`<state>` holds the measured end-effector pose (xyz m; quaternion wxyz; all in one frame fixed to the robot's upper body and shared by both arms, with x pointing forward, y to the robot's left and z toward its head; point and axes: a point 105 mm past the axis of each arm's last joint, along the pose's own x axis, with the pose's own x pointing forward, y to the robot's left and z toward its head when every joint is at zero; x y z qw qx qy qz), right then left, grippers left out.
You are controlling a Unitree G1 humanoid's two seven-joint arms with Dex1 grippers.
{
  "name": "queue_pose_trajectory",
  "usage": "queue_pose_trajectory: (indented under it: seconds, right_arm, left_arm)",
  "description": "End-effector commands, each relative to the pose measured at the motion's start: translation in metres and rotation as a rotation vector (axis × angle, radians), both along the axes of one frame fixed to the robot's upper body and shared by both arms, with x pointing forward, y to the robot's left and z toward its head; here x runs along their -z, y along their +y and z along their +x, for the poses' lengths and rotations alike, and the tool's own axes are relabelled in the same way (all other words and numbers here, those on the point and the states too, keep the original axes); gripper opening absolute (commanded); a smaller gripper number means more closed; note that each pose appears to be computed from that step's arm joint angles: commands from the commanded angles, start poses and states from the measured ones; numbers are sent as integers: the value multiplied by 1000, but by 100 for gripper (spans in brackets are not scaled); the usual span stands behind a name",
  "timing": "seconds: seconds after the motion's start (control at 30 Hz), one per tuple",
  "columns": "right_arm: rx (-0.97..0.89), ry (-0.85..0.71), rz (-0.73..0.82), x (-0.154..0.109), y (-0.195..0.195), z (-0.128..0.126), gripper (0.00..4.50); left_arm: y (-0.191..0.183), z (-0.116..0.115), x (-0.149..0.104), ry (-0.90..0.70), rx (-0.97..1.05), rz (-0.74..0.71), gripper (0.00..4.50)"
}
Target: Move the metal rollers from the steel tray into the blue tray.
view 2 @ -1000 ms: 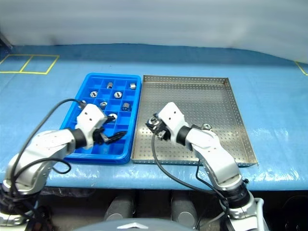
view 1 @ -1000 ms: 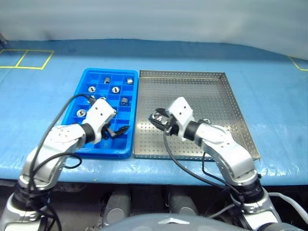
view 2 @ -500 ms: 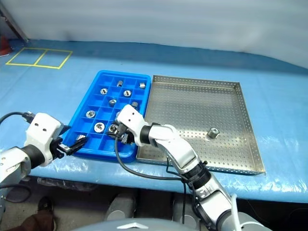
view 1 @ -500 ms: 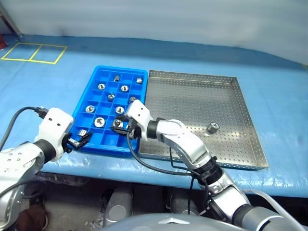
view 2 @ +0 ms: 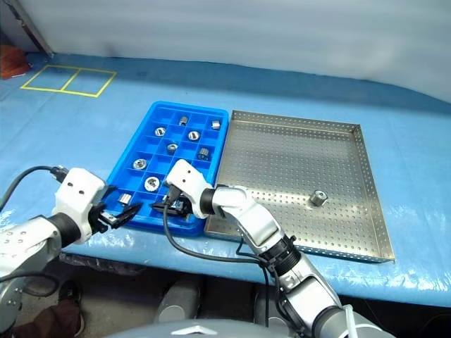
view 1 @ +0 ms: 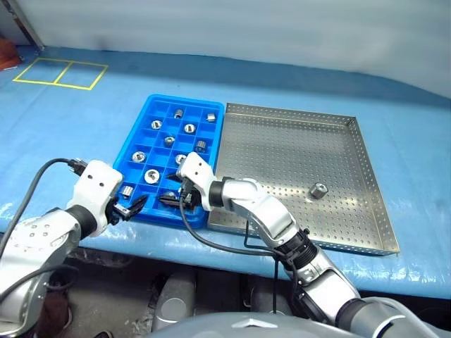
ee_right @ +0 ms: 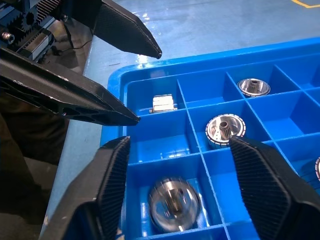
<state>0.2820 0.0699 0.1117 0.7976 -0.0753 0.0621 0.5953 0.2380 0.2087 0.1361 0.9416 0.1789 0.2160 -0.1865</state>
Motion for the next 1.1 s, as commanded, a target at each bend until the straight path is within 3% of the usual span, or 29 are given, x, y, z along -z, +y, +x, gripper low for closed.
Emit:
queue_pose_trajectory:
  seconds: [0.03, 0.27, 0.7, 0.87, 1.1]
  right_arm:
    - [4, -67, 59, -16, -1, -1, 399]
    - [288, -181, 59, -36, -60, 27, 399]
    - [891, -191, -133, -28, -210, 40, 399]
    - [1032, -96, -127, -13, -236, 36, 399]
    - [1110, 36, -103, 14, -249, 37, 399]
  left_arm:
    - [-9, 5, -4, -31, 39, -15, 379]
    - [-55, 21, -8, -79, 201, -128, 379]
    - [-139, 46, 9, -31, 522, -258, 379]
    - [-171, 46, 11, -7, 670, -282, 379]
    - [-188, 43, 18, 24, 767, -252, 379]
